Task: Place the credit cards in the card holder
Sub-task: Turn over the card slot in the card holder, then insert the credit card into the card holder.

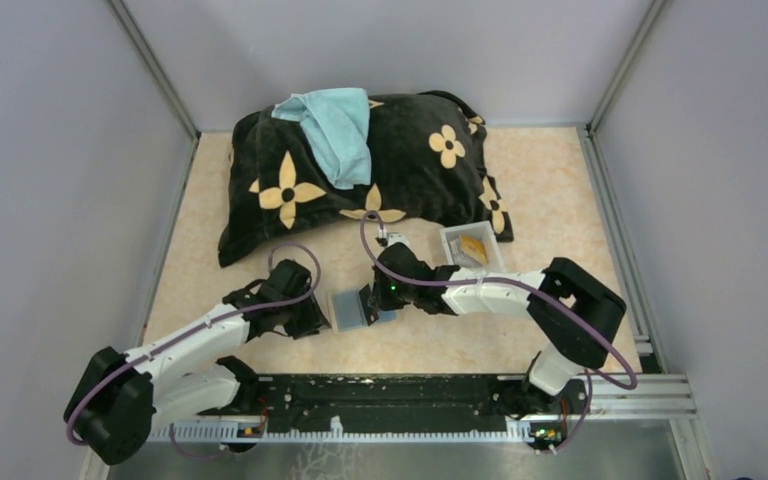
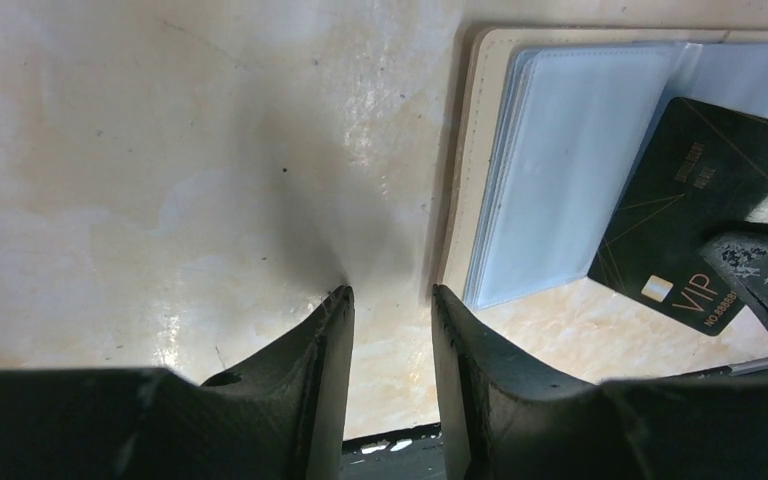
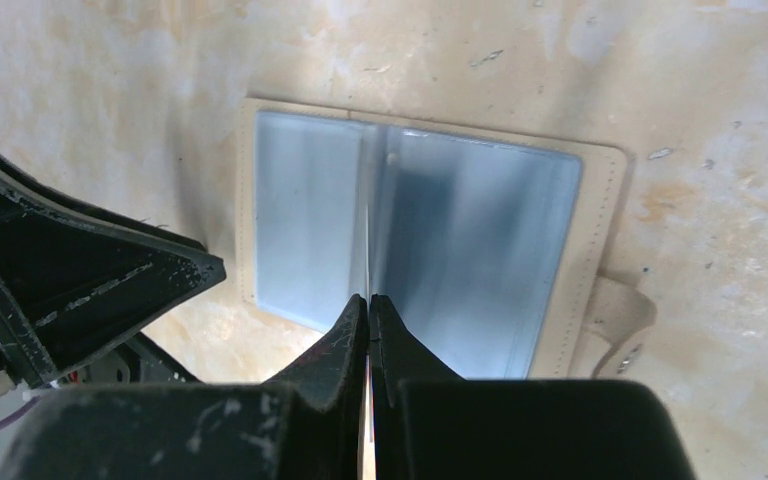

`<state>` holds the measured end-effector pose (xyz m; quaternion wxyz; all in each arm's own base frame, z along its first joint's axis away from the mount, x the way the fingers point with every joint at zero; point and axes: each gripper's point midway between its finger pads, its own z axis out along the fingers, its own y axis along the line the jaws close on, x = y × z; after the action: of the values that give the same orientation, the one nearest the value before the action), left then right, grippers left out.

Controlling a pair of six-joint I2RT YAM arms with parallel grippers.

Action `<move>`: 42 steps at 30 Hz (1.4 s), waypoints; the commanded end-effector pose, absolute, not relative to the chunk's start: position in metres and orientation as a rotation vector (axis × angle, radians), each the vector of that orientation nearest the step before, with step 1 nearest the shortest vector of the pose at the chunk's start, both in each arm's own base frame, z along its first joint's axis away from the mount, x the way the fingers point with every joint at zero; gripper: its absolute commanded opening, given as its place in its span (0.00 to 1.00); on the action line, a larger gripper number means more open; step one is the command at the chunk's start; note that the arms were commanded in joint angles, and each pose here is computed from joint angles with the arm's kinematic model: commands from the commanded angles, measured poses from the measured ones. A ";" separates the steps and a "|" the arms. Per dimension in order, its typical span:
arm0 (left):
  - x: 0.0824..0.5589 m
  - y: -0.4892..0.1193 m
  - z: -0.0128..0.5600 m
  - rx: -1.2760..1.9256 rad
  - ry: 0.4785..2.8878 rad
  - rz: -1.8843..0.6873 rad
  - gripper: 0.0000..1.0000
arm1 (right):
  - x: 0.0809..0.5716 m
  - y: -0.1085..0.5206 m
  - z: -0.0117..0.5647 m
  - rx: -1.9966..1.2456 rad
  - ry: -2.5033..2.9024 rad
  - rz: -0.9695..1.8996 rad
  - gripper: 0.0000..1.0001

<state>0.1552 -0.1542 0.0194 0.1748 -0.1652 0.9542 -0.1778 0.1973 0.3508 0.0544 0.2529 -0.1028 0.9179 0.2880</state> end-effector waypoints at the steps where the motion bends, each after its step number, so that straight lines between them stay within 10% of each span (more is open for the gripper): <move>1: 0.157 -0.149 0.014 -0.436 2.723 -0.438 0.41 | 0.212 0.354 0.075 -0.207 2.418 0.856 0.00; 42: 0.149 -0.145 0.004 -0.460 2.747 -0.422 0.41 | 0.211 0.353 0.063 -0.078 2.455 1.054 0.00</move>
<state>0.1630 -0.1602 0.0196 0.1796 -0.1610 0.9531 -0.1829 0.2046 0.3471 0.0527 0.2167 -0.0333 0.9066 0.3605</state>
